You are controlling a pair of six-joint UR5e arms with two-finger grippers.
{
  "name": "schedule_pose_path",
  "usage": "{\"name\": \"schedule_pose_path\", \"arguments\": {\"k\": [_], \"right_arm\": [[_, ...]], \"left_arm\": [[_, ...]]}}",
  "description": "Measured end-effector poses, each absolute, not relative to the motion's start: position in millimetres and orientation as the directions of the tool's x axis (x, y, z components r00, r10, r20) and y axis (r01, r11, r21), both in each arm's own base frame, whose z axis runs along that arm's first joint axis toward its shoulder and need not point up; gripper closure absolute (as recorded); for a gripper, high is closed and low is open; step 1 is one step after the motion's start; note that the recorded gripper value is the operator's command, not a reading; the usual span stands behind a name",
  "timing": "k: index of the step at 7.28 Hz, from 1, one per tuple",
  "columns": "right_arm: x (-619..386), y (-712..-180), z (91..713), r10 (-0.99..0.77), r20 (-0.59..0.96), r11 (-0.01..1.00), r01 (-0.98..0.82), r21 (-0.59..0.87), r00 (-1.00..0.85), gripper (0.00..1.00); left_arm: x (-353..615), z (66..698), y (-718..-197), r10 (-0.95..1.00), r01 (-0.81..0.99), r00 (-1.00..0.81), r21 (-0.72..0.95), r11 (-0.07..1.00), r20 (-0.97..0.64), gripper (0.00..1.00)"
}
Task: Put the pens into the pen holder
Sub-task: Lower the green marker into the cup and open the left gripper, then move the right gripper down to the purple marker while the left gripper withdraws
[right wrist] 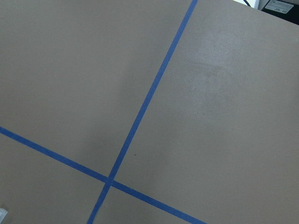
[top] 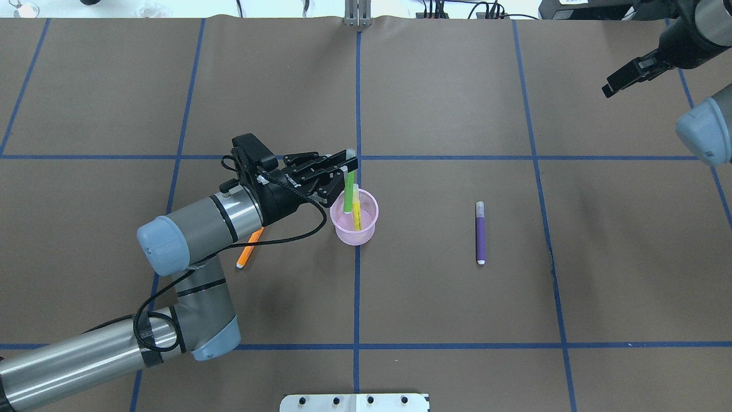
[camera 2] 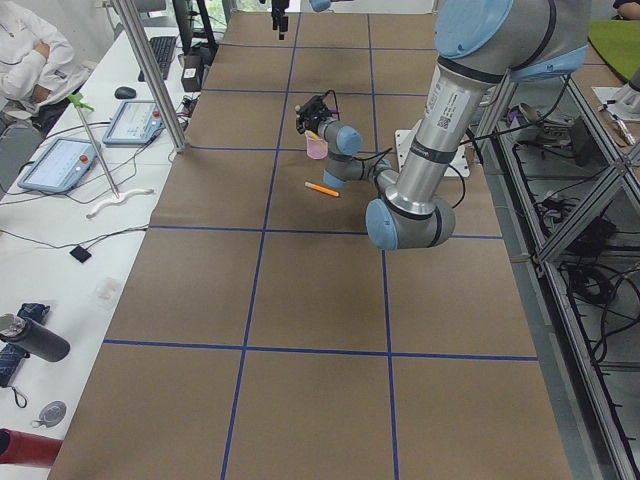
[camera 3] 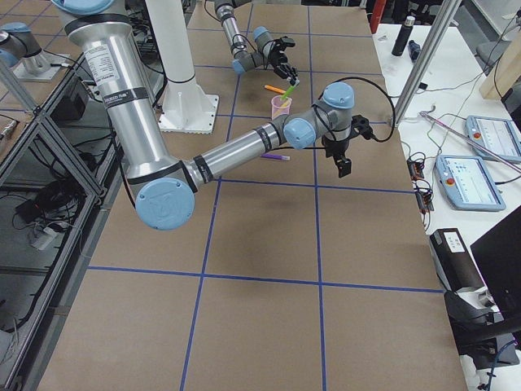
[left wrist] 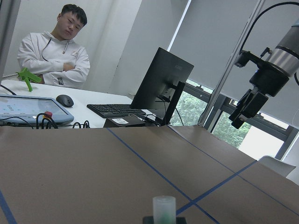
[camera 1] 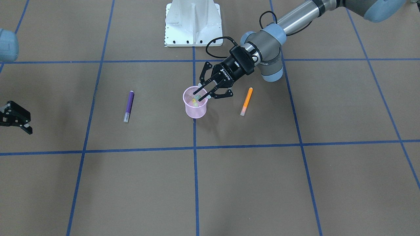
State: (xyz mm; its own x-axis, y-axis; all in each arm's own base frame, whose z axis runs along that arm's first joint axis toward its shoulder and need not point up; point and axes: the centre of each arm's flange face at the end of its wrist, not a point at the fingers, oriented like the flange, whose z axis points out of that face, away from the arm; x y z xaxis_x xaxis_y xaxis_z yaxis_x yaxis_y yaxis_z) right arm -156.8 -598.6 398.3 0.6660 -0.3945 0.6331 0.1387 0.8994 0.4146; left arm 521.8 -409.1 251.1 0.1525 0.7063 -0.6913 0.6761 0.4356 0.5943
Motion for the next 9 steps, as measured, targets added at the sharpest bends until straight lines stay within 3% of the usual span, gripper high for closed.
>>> {"name": "schedule_pose_path", "arguments": {"k": [4,9], "right_arm": [[-165,-601,381,-0.338,0.666,0.919,0.082,0.385,0.665,0.00],[-240,-563,316,-0.144,0.730,0.952,-0.109,0.287,0.668,0.01]], "left_arm": [[516,243,-397,0.705,0.665,0.130,0.589,0.459,-0.697,0.01],[415,250,-413,0.574,0.306,0.421,0.706,0.639,-0.702,0.01]]}}
